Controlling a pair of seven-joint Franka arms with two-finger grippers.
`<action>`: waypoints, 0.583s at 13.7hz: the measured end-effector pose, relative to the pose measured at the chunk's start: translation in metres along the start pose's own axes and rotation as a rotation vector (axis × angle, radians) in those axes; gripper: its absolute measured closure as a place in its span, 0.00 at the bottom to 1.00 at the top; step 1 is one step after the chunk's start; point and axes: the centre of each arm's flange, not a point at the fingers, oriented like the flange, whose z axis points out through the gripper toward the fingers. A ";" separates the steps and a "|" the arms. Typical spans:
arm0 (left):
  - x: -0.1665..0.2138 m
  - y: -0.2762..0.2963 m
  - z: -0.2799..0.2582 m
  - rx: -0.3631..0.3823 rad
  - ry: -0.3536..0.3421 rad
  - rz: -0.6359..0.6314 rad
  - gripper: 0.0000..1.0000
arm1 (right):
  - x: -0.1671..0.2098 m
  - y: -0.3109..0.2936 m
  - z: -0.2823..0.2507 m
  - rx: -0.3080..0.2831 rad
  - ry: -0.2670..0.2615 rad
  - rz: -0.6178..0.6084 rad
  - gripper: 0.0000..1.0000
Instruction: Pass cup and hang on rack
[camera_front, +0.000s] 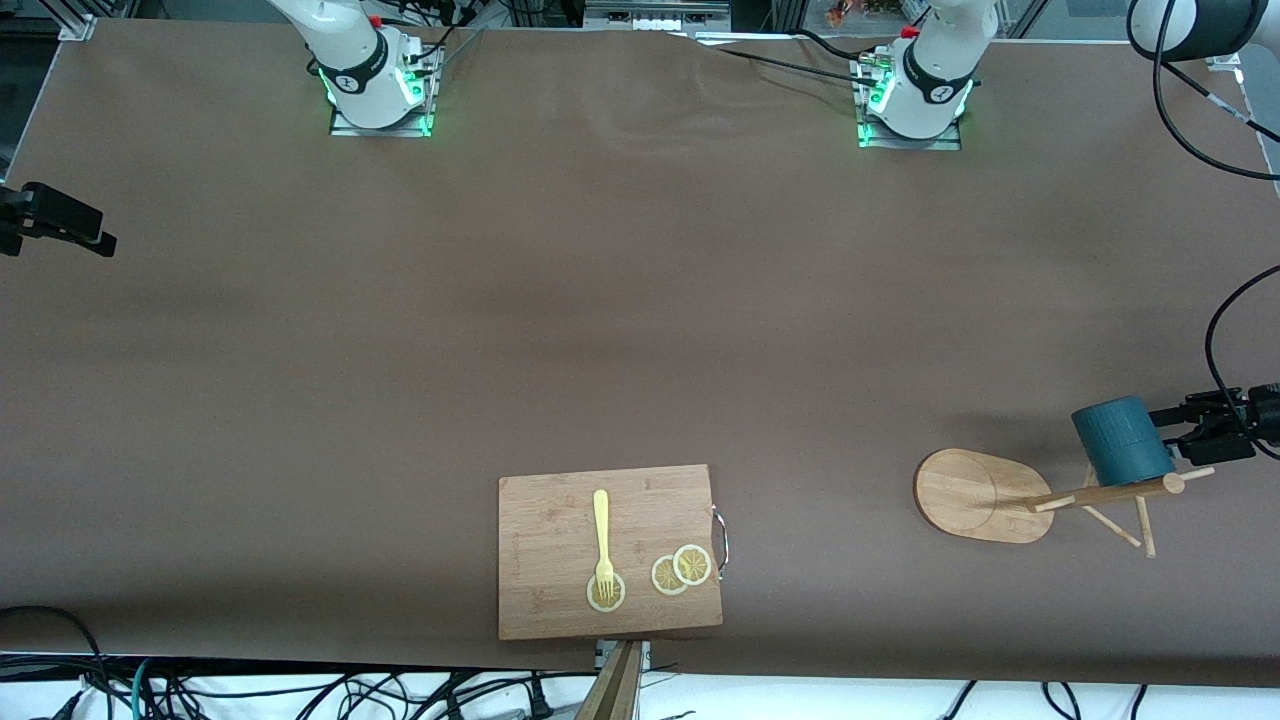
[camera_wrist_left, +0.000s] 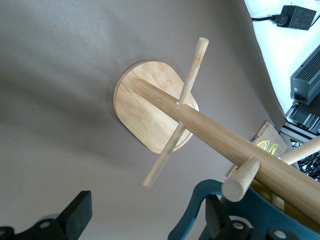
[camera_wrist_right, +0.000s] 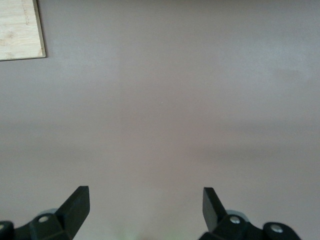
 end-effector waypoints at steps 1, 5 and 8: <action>0.000 0.001 -0.003 -0.001 0.001 0.002 0.00 | 0.000 0.000 0.000 0.000 0.000 0.000 0.00; -0.004 0.008 -0.028 -0.006 0.014 0.025 0.00 | 0.000 0.000 0.000 0.000 0.000 0.000 0.00; -0.006 0.006 -0.040 -0.009 0.016 0.027 0.00 | 0.000 0.000 0.000 0.000 0.000 0.000 0.00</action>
